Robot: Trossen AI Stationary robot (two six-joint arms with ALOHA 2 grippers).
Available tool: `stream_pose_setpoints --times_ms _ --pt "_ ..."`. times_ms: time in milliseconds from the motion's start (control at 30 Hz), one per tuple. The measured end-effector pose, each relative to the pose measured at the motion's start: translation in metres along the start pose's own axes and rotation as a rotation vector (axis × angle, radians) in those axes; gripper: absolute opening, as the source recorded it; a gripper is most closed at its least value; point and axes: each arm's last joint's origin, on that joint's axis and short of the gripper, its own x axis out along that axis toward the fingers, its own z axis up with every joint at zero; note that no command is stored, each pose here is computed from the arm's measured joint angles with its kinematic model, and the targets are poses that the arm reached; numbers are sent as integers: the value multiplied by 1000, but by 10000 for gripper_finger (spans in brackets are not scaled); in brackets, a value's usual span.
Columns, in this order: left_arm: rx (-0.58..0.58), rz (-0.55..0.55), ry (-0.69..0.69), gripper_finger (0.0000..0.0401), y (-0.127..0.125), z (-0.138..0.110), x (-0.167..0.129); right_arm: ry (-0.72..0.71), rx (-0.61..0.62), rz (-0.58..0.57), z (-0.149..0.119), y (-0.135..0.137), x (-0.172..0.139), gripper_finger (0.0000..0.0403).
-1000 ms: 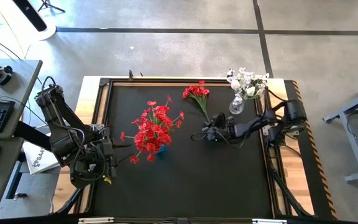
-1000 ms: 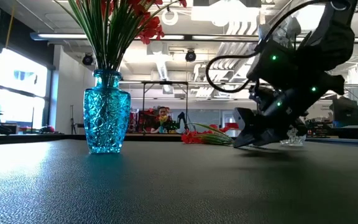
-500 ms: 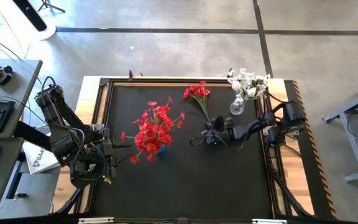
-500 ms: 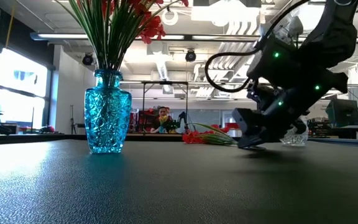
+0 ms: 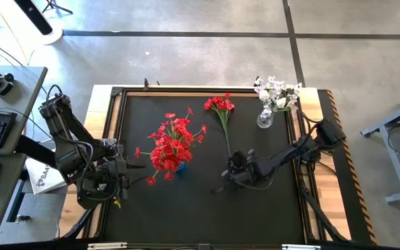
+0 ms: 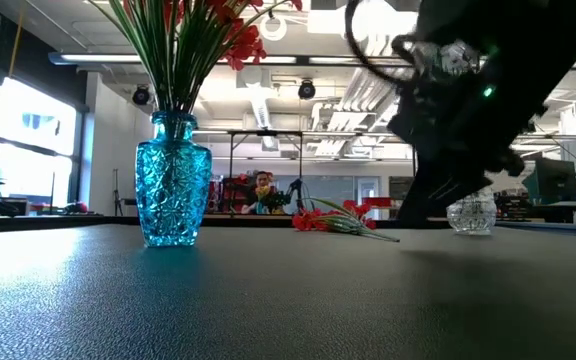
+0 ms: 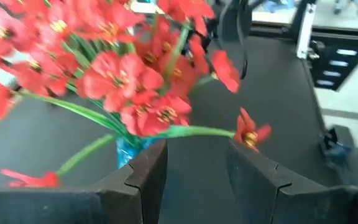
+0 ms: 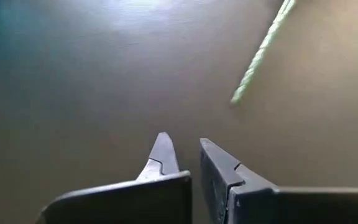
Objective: Sort flowers into vase by color
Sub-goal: Put the red flowers into the blue vase
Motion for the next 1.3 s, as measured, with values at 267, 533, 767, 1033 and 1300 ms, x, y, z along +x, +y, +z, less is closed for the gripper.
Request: stream_pose_setpoints --times_ms 267,533,767,1033,1300 --pt "17 -97 114 151 -1 6 -7 -67 -32 44 -21 11 -23 1" --pt "16 -140 160 151 7 24 -25 93 -72 30 -6 14 -26 74" --pt "-21 -123 182 151 13 20 -32 7 -3 -94 51 6 -10 215" --pt "-31 -101 151 151 13 15 -39 -22 139 -283 103 -34 64 235" --pt "27 -86 100 151 13 15 -40 29 166 -285 119 -56 119 172"
